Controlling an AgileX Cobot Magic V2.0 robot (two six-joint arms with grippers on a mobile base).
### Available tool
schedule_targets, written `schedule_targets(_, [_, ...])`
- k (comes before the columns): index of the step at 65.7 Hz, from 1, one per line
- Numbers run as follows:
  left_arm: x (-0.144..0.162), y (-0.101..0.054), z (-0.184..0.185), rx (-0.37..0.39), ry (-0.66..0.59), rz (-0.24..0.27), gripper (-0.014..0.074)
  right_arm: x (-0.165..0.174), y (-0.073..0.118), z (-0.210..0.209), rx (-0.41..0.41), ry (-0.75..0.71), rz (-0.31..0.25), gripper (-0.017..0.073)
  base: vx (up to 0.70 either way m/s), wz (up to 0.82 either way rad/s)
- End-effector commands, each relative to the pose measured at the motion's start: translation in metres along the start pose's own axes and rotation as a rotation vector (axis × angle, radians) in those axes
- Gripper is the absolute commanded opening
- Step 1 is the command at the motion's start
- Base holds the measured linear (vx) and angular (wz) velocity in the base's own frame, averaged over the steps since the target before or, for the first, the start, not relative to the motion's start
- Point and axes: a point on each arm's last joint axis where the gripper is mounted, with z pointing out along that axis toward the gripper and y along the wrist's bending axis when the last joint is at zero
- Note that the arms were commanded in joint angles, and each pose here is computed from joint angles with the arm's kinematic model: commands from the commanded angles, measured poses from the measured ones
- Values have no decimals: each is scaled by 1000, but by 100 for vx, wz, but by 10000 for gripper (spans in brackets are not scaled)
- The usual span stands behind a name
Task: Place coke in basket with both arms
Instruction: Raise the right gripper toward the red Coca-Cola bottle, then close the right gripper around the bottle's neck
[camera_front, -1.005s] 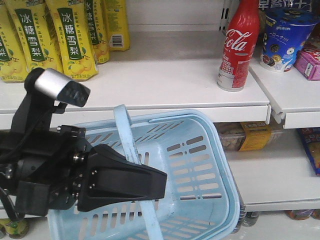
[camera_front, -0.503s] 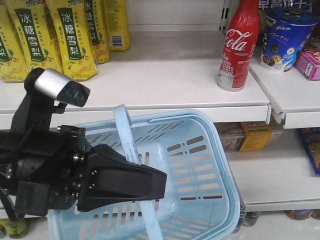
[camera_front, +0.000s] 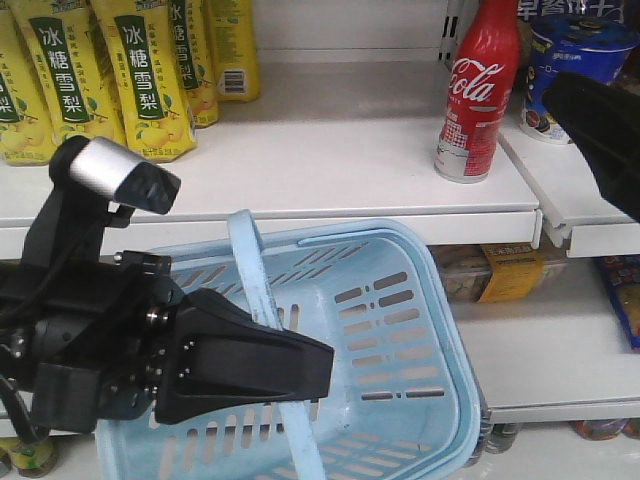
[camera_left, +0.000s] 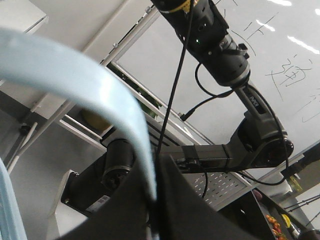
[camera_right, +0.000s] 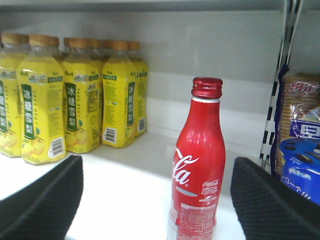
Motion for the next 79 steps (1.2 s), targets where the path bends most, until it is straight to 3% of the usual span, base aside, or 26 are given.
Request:
schedule_targets(1, [-8, -24, -3, 131, -46, 28, -6, -16, -7, 12, 9, -17, 15, 583, 0, 0])
schedule_targets(34, [-8, -24, -3, 131, -46, 28, -6, -31, -41, 74, 18, -2, 39, 583, 0, 0])
schedule_targets(51, [-8, -24, -3, 131, -46, 28, -6, -31, -49, 97, -25, 6, 85, 583, 0, 0])
schedule_targets(79, [-8, -24, -3, 131, -46, 28, -6, -28, -55, 114, -65, 19, 99, 552, 0, 0])
